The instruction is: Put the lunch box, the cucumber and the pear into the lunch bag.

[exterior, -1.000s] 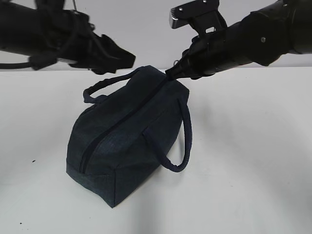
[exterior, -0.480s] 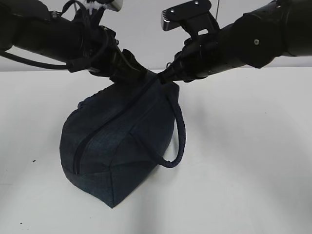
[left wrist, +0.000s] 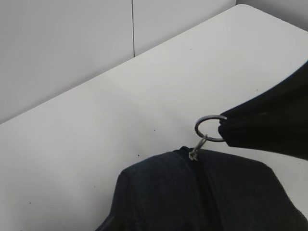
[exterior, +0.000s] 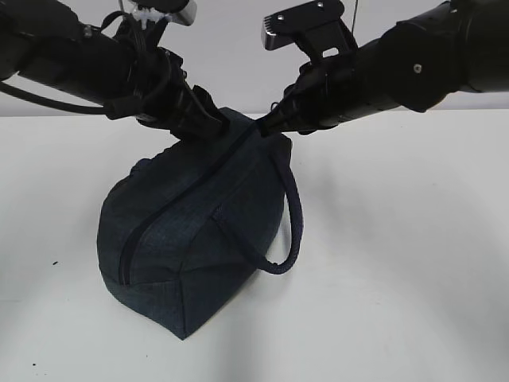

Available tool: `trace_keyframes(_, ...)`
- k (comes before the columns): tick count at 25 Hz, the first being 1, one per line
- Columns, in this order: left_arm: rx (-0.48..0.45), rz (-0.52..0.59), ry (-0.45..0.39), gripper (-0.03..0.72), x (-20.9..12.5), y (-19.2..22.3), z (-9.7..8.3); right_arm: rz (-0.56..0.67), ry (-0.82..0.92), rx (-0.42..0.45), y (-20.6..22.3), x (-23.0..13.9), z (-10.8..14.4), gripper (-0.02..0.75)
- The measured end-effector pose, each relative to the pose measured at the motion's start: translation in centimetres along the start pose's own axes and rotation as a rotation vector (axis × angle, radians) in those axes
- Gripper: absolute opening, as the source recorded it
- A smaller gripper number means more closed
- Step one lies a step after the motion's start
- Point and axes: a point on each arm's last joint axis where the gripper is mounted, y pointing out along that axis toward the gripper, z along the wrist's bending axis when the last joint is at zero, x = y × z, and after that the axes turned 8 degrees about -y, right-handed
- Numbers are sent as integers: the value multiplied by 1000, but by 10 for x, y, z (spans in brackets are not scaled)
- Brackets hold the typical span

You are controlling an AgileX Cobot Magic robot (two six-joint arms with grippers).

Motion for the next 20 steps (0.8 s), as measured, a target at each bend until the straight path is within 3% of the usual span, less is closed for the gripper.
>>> trace_keyframes(3,-14,17,-7,272,-2,1,-1,0,2,0,0,0,0,6)
trace_keyframes(8,-36,49,-12,33,-6,4,-2,-4,4,0,0,0,0,6)
trace_keyframes(13,-34,31,-4,14,-2,-3,-4,1,47,-16,5,-5,-10,6)
trace_keyframes(20,-43,-1,26,11,6,-27,-12,102,193,-33,37,-36,-31,6)
